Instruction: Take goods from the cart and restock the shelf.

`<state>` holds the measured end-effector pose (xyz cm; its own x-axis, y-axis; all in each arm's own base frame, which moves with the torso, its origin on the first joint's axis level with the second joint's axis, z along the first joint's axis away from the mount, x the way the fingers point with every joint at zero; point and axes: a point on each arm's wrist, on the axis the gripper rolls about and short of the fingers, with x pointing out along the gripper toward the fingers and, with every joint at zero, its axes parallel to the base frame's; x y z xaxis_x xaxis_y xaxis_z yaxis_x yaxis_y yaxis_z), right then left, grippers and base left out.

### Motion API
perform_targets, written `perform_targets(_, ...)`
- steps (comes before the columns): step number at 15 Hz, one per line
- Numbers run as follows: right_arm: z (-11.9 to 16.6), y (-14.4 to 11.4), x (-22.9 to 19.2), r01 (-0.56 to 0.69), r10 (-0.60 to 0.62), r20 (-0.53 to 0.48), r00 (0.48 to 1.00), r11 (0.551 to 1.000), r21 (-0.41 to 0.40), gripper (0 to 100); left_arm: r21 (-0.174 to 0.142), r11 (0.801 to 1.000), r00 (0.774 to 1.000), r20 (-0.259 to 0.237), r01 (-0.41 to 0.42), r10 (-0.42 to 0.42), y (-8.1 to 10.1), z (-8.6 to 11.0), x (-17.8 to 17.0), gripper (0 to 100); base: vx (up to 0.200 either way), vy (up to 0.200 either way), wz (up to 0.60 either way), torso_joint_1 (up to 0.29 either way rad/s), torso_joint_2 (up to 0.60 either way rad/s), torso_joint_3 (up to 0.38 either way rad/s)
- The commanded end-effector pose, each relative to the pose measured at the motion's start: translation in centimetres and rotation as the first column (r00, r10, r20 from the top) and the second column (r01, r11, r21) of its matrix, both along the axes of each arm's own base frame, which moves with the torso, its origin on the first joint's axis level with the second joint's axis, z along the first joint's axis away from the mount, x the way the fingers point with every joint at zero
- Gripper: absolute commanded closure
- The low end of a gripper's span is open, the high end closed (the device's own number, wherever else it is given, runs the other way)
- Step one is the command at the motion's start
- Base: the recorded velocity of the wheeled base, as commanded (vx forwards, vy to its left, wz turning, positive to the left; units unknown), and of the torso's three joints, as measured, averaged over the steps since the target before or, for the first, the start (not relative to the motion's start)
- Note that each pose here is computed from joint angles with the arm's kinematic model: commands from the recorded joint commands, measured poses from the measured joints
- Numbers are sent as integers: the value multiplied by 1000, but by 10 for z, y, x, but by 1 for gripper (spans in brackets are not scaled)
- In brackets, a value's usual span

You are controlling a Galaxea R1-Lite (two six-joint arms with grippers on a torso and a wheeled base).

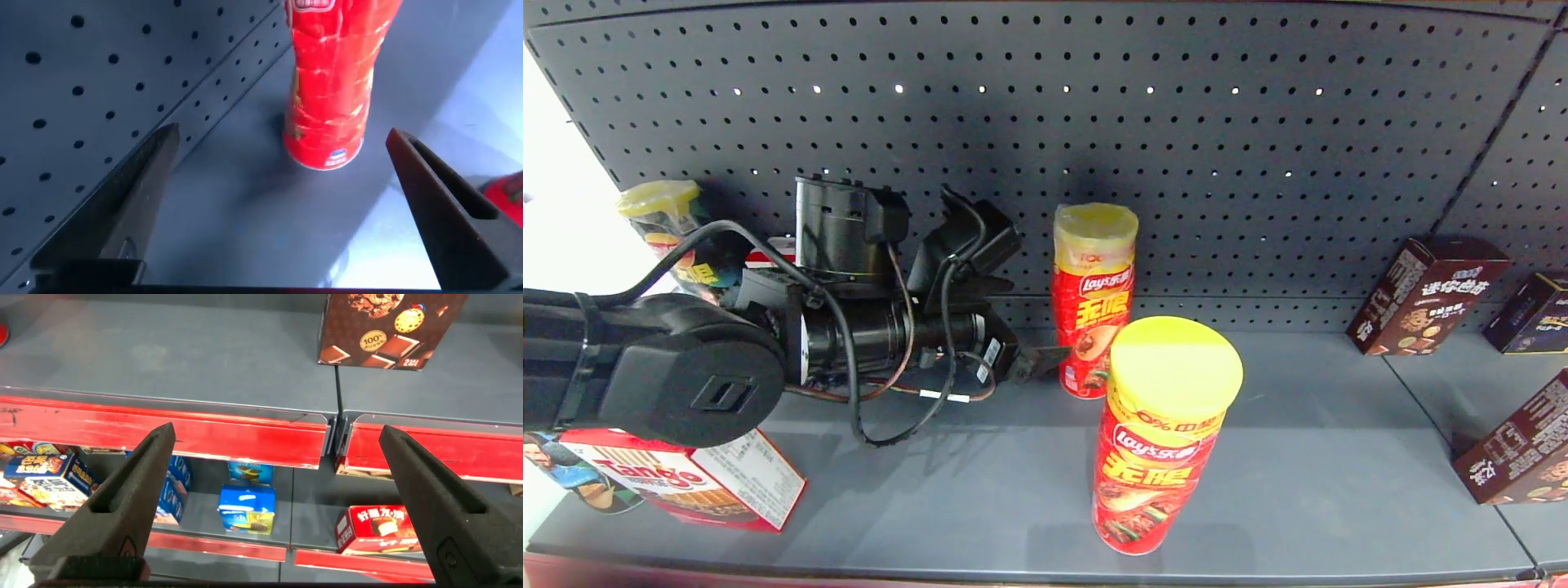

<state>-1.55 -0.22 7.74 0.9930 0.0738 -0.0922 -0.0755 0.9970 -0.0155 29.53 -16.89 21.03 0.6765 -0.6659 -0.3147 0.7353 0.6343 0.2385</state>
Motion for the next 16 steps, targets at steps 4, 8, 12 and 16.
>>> perform_targets(4,0,0,0,-1,1,-1,1000,1000,-1,0,10,999,1000,1,-30,30,-3,-4,8,0,0,0,0,0,0,0)
perform_targets(8,0,0,0,-1,1,-1,1000,1000,-1,0,10,998,998,11,-54,54,-5,-3,17,0,0,0,0,0,0,0)
perform_targets(12,0,0,0,-1,1,-1,1000,1000,-1,0,13,998,998,9,-69,69,-4,-5,22,0,0,0,0,0,0,0)
perform_targets(16,0,0,0,-1,1,-1,1000,1000,-1,0,11,998,998,14,-66,65,0,-7,13,0,0,0,0,0,0,0)
